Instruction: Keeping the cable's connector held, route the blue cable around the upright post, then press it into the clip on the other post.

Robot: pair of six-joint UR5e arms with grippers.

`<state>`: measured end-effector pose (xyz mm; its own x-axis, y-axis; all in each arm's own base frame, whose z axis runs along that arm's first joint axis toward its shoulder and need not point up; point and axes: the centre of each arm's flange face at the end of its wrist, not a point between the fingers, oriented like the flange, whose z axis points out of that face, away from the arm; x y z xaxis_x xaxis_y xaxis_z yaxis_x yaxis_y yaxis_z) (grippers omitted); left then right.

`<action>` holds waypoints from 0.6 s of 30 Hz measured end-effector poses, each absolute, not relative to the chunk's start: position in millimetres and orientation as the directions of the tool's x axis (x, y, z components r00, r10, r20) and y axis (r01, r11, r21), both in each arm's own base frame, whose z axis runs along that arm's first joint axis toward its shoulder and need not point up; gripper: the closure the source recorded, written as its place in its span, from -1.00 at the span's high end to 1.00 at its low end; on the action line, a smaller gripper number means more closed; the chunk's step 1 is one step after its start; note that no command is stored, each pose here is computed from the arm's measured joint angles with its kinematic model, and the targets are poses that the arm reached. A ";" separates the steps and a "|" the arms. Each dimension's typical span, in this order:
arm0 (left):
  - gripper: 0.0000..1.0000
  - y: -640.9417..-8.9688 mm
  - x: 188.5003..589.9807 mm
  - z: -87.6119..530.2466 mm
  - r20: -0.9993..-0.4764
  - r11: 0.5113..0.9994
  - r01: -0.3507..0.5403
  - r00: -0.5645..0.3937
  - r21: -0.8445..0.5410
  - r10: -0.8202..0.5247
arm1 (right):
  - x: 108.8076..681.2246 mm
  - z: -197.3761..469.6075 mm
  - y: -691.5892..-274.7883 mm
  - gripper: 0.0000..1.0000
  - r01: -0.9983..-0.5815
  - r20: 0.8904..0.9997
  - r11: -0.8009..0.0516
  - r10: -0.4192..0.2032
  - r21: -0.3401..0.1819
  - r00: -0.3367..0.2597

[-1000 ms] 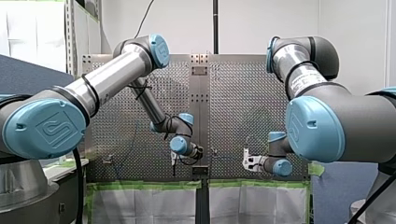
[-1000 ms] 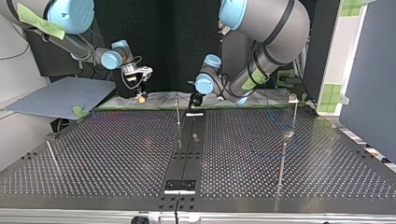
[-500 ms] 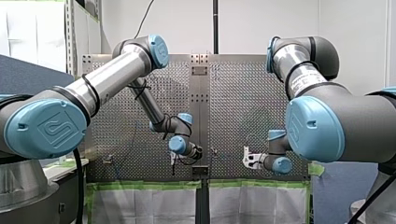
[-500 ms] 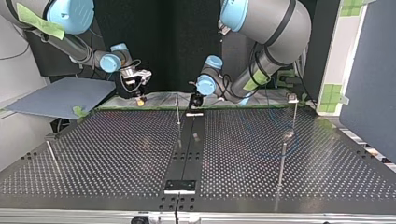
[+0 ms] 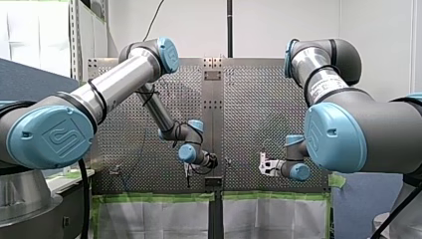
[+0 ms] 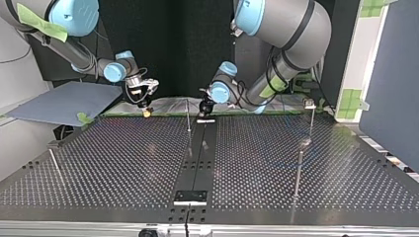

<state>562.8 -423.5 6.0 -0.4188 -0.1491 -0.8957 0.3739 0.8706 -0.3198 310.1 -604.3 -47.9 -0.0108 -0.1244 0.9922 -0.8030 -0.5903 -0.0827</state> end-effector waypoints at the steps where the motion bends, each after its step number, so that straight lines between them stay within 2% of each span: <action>1: -0.96 -423.4 564.2 7.1 -0.895 0.872 0.367 -0.419 -0.324 -0.155 | 310.2 -47.5 -604.9 -1.00 -0.803 0.992 -0.590 -0.124 -0.083 -0.011; 18: -0.96 -415.7 580.4 17.3 -0.908 0.915 0.274 -0.378 -0.297 -0.182 | 311.0 -29.3 -633.3 -1.00 -0.805 0.996 -0.589 -0.076 -0.075 -0.037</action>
